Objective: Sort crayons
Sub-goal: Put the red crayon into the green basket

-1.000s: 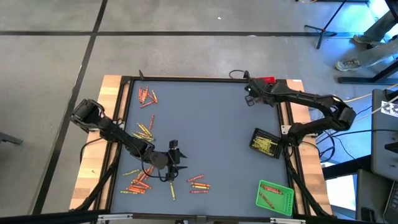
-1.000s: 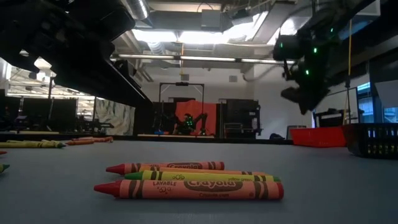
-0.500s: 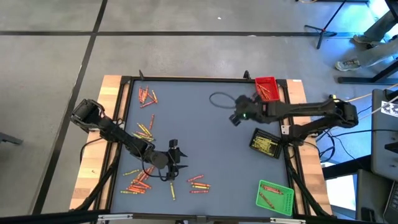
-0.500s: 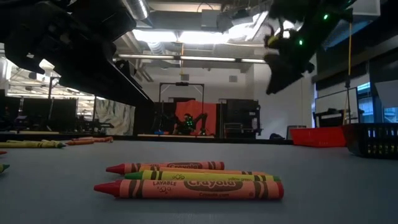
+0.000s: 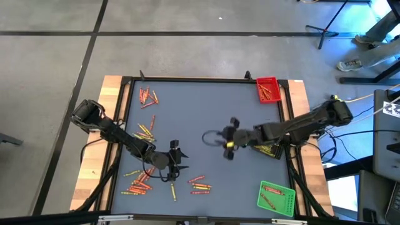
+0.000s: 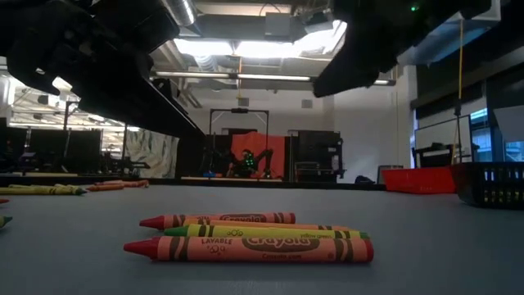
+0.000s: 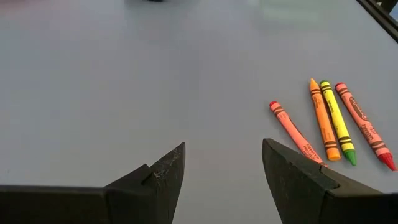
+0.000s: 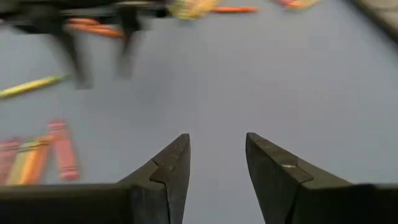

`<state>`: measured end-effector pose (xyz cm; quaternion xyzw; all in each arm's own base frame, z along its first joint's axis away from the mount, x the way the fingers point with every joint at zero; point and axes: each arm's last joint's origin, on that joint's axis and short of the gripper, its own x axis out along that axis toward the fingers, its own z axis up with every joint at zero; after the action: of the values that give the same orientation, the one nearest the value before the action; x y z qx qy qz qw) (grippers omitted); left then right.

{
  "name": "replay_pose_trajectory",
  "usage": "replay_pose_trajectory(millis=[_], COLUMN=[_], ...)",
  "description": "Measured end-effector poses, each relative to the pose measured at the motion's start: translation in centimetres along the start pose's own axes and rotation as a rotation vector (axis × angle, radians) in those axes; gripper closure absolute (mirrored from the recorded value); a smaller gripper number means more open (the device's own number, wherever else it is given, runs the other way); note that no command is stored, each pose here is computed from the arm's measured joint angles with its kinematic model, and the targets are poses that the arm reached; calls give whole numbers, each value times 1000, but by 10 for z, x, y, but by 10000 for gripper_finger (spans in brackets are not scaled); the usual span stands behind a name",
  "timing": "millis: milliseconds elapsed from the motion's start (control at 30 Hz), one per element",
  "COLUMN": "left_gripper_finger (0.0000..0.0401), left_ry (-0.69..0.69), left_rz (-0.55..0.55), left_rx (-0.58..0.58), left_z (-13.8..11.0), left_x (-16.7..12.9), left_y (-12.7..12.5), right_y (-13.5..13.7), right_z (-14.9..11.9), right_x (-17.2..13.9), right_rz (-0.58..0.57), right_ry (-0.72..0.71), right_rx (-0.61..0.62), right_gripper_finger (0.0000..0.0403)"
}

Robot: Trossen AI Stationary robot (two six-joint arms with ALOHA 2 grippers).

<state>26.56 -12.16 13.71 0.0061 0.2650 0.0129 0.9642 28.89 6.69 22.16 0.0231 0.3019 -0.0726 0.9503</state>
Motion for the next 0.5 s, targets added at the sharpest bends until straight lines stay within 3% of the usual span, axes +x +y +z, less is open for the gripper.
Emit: replay_pose_trajectory(millis=[233,500], left_gripper_finger=[204,204], left_ry=[1,3], left_rz=[0,1], left_rx=[1,2], left_z=[0,0], left_x=[0,0], left_y=[0,0], right_y=[37,55], right_z=[-18,-36], right_x=[34,68], right_rz=[244,441], right_ry=[-2,-28], right_rx=[-75,-114], right_gripper_finger=[249,249])
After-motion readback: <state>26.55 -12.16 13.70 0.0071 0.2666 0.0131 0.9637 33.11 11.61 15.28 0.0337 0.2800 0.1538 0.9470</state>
